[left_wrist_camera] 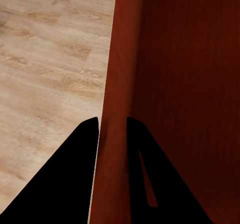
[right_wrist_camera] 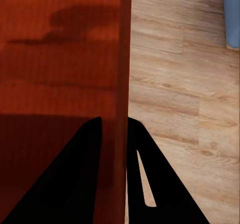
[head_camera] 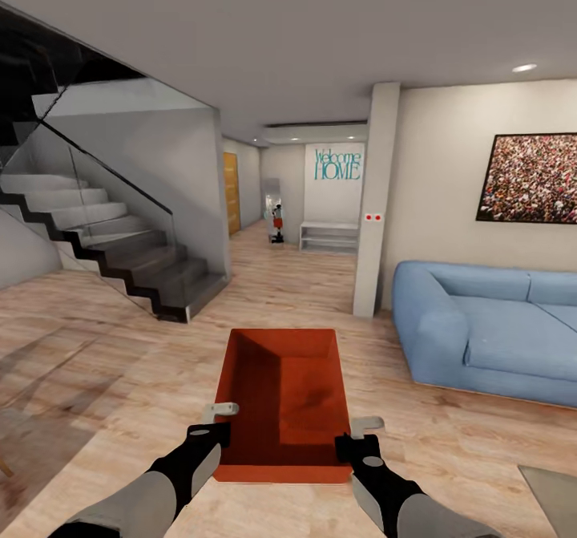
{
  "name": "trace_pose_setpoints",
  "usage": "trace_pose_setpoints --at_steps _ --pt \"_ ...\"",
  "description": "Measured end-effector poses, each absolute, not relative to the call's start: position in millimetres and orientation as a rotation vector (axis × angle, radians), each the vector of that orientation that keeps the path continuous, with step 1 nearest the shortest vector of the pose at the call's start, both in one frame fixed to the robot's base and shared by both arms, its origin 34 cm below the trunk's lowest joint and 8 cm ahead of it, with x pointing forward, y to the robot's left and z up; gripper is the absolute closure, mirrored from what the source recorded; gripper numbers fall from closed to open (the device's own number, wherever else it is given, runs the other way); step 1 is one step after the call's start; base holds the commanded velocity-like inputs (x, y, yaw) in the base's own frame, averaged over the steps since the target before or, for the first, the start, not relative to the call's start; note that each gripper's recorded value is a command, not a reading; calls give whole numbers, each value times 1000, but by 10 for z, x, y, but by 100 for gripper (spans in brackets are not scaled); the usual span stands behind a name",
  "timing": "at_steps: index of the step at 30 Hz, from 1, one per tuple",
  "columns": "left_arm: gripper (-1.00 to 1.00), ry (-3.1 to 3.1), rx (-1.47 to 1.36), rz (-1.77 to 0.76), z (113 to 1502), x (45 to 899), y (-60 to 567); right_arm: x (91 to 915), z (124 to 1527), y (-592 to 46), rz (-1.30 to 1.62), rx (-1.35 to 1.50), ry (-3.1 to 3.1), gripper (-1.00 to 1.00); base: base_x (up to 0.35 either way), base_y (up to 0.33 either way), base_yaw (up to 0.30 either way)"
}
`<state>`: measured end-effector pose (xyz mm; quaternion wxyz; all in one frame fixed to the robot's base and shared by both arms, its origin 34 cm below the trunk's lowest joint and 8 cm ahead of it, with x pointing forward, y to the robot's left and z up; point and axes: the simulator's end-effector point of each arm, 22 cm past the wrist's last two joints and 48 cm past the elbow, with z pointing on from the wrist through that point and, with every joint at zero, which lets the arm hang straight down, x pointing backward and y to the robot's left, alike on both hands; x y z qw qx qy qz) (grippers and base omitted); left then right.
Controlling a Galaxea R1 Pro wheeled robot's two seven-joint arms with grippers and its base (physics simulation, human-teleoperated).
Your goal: Move the two storage containers from the living room to the garage. In the garage, place one container on the floor and stack the other container on top of it (either order is fine).
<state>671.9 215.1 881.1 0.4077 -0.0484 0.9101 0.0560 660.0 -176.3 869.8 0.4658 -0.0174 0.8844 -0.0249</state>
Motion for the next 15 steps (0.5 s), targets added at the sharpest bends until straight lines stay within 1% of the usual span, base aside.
trace_pose_setpoints --at_steps 15 --pt "100 2297 -121 142 8810 6716 2151 6596 8691 -1763 -59 -42 2174 100 321 0 0"
